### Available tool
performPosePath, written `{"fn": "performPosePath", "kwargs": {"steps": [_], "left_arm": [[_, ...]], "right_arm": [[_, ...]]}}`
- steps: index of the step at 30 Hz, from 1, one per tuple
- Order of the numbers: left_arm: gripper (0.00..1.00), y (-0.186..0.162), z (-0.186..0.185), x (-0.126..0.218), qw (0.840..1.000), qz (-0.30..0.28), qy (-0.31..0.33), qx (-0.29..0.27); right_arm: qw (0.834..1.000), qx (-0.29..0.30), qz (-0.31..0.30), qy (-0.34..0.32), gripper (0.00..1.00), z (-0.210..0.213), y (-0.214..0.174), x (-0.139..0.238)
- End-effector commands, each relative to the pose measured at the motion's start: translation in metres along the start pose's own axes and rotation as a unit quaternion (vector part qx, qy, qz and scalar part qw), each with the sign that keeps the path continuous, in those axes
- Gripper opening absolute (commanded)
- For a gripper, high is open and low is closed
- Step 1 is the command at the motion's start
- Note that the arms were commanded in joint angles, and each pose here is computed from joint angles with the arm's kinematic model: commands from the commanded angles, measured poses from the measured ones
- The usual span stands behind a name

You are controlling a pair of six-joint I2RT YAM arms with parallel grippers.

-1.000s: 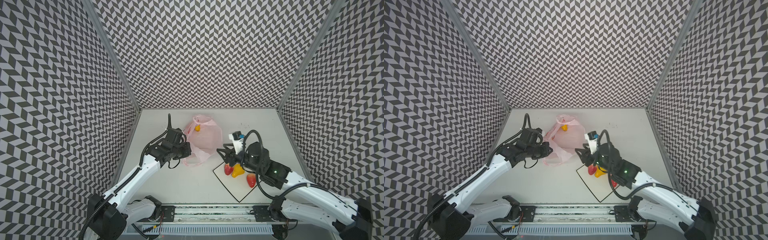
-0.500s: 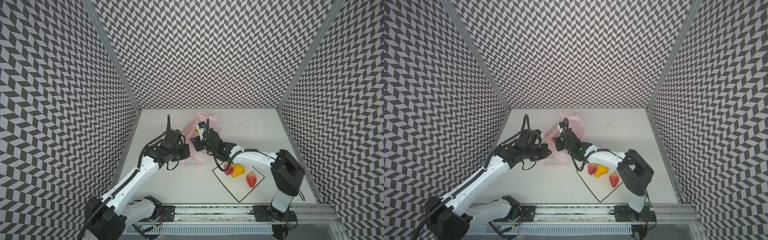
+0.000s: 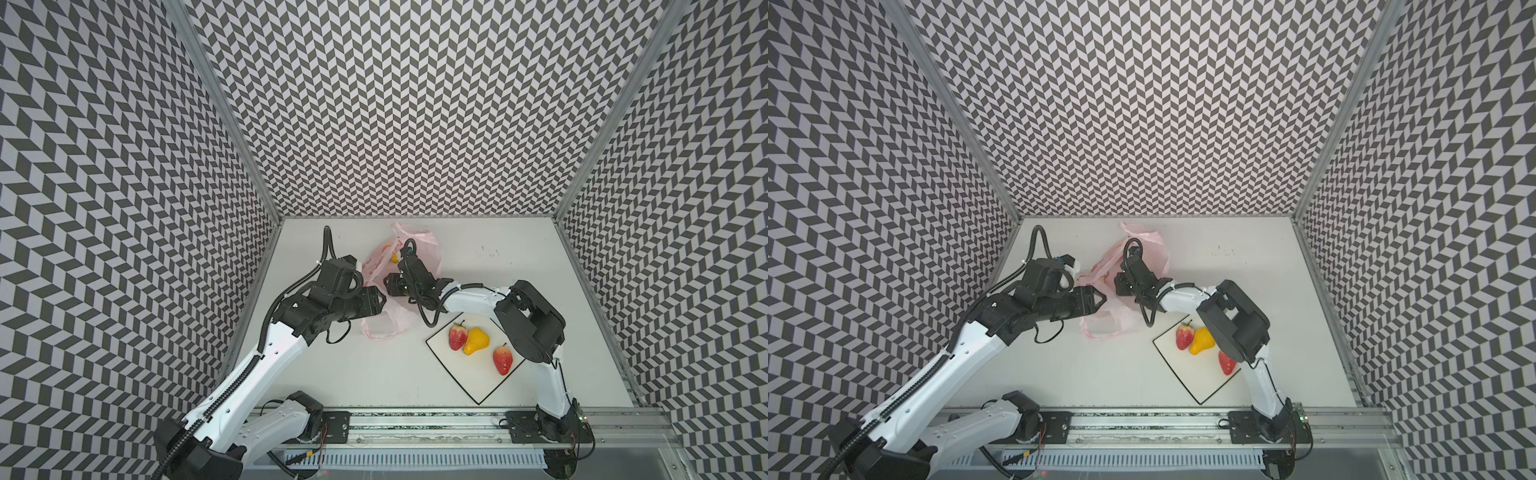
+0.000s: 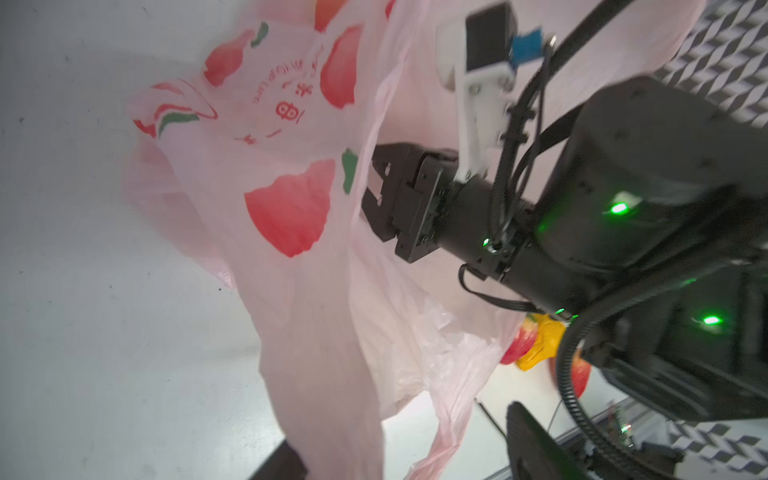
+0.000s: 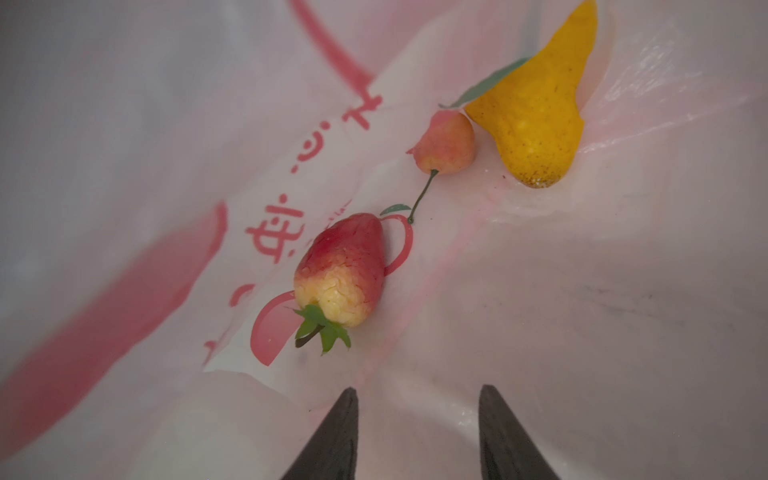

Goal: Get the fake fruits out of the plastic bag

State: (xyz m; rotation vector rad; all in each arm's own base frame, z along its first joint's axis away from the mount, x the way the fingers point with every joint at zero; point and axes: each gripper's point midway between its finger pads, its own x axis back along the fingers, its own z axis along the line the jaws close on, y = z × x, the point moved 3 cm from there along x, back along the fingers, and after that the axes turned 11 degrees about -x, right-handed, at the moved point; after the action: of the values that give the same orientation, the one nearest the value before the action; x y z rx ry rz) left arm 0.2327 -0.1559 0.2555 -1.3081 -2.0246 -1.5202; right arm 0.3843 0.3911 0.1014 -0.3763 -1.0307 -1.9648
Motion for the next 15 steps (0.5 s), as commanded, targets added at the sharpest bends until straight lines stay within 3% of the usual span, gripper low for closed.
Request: {"fn": "performPosePath", "kwargs": {"steps": [1,5,8,11,15], "left_arm": [[0.74,0.032,-0.009,0.041,0.996,-0.089,0.009,-0.018],[0.77,0.053,0.003,0.071,0.985,-0.165,0.049,0.017],[0.76,0.06,0.029,0.075,0.975,-0.184,0.093,0.086],[0.75,0.054,0.065,0.061,0.961,-0.179,0.113,0.178],[0.68,0.024,0.113,0.021,0.934,-0.157,0.07,0.313]], "right_arm": [[0.999,-0.01,0.004,0.033,0.5,0.018,0.004,0.001],[0.999,-0.01,0.013,0.045,0.55,0.021,0.006,0.005],[0.998,-0.007,0.016,0.054,0.57,0.026,0.009,0.011],[0.998,-0.007,0.017,0.06,0.59,0.027,0.012,0.017],[0.998,-0.012,0.022,0.061,0.59,0.022,0.012,0.021]]}}
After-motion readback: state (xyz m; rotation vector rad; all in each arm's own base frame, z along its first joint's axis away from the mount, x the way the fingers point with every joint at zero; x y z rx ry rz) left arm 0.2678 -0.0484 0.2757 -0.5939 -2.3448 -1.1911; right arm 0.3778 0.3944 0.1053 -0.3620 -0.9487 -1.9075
